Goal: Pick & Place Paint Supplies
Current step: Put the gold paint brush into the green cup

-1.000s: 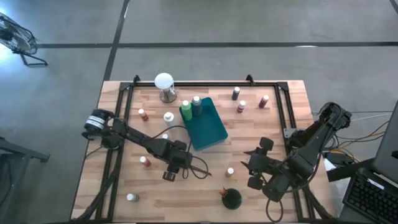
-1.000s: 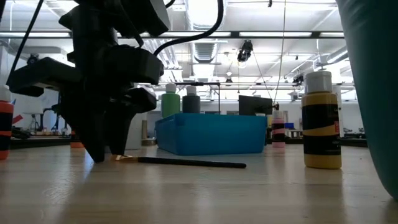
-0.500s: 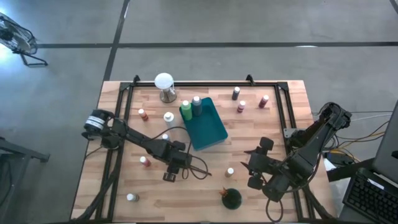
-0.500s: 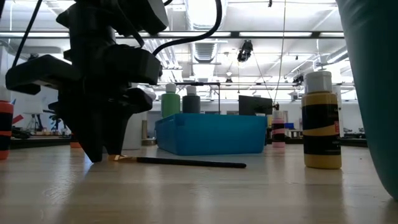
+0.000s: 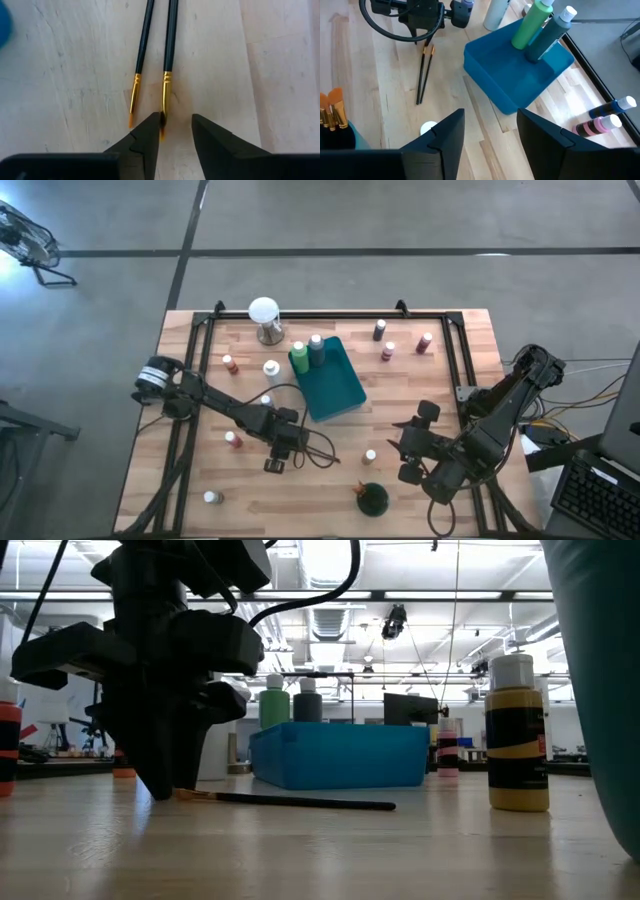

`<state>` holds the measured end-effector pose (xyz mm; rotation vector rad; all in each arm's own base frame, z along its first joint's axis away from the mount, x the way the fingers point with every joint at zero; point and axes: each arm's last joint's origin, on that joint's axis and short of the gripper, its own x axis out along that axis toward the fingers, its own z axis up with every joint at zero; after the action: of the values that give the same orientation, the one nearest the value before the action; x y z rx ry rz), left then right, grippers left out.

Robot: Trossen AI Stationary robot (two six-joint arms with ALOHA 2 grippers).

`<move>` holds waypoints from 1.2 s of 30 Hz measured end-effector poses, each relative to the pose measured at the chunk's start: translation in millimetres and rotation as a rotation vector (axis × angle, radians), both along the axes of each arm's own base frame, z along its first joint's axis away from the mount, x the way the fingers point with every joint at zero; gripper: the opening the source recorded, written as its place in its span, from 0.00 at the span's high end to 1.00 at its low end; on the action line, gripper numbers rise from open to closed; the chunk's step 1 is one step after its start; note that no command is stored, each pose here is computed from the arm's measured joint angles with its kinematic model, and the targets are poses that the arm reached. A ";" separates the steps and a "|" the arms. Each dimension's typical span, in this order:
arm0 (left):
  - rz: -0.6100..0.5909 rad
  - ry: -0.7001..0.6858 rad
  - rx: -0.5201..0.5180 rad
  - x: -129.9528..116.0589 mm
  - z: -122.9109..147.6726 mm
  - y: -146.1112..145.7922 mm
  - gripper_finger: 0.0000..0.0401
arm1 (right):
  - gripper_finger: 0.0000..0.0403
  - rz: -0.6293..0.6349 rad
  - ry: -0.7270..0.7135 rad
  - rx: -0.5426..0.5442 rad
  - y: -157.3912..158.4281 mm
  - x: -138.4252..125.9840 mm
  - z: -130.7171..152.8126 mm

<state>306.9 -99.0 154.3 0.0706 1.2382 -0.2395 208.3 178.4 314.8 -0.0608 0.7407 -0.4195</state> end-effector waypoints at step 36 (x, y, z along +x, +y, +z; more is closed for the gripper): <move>-0.158 0.021 0.298 -5.4 27.1 -21.0 1.00 | 0.69 0.000 0.000 0.001 0.2 0.0 -0.1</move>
<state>301.5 -119.9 181.4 0.4251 1.2828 -0.1911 208.3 178.6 314.7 -0.0601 0.7404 -0.4193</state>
